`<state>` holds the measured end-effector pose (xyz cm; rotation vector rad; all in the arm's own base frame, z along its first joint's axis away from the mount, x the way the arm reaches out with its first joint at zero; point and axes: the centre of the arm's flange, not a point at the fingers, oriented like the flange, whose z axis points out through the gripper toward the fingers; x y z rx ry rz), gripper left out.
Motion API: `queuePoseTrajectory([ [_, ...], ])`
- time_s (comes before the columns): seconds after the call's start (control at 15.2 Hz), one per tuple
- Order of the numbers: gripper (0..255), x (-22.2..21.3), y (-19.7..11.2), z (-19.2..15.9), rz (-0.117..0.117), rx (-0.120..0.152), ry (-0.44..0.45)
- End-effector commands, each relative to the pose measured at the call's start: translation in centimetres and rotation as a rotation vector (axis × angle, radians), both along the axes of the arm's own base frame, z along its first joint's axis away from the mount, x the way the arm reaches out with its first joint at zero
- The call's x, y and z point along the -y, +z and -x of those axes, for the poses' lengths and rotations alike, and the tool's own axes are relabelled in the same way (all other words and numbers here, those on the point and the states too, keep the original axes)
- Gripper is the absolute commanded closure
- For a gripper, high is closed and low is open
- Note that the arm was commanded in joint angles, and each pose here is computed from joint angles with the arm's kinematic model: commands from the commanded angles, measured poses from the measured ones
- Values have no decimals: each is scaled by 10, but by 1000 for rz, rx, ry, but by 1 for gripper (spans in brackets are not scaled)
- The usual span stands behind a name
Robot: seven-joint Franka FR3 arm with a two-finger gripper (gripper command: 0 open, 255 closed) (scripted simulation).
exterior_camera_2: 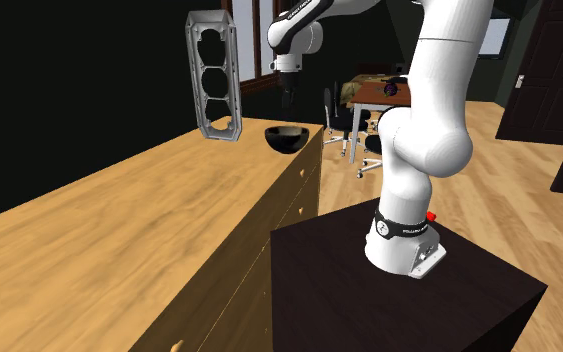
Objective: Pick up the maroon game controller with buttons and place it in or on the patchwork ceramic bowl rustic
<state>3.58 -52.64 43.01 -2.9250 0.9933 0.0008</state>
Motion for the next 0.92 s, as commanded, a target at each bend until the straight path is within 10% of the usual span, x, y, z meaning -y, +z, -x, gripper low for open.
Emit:
queuePoseTrajectory([
  [0.0, 0, 0, 0, 0, 0, 0, 0],
  [0.86, 0, 3, 50, 1, 0, 0, 0],
])
